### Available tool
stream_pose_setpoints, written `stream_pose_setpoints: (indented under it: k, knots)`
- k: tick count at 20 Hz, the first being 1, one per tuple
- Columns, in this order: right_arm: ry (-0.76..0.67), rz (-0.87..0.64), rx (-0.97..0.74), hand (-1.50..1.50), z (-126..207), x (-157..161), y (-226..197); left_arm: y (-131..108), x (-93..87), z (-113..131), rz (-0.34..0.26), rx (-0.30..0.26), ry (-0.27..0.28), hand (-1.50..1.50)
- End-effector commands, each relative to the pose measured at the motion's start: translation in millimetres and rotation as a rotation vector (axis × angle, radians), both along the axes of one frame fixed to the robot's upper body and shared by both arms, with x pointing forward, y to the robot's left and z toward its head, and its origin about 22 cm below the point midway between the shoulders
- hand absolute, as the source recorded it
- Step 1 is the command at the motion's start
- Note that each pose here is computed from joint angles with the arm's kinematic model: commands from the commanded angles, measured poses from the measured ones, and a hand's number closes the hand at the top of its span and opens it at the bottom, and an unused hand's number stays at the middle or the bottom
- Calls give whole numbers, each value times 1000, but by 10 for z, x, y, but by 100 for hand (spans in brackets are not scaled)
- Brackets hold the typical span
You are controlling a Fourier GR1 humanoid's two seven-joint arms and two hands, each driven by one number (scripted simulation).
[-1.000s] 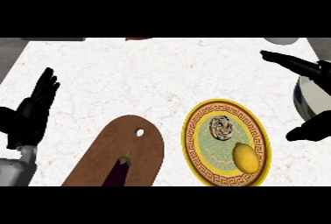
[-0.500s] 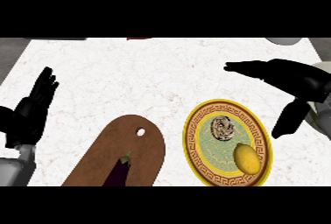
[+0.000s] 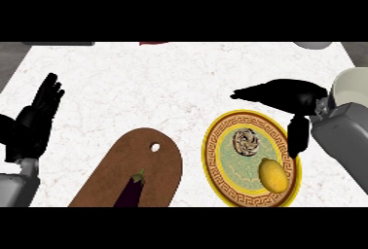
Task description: Pick the cupcake from the plate and place it in the bowl
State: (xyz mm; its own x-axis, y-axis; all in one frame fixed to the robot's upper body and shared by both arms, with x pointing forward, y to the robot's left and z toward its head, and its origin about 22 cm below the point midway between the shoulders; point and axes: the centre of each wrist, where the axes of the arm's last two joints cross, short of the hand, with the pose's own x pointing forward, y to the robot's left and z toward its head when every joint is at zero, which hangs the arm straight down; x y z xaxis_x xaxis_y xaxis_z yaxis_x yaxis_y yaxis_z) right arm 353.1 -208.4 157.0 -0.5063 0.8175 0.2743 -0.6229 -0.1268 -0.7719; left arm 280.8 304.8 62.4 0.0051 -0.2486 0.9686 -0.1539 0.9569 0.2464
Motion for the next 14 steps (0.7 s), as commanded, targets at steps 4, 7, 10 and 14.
stream_pose_setpoints:
  k: [4, 7, 10, 14]
  knots:
    - [-15, 23, -113, -150, -336, -8, 69, -121, -146, -100, 10, -14, 6, 0]
    - [-155, 33, -52, -150, -175, 9, 177, 52, -55, -15, -7, -13, 10, 0]
    - [-202, 55, -43, -150, -431, -64, 198, -35, -159, -85, -9, 6, 0, 0]
    - [-136, 56, -54, -150, -663, -182, 198, 70, -93, -29, 21, -7, 0, 0]
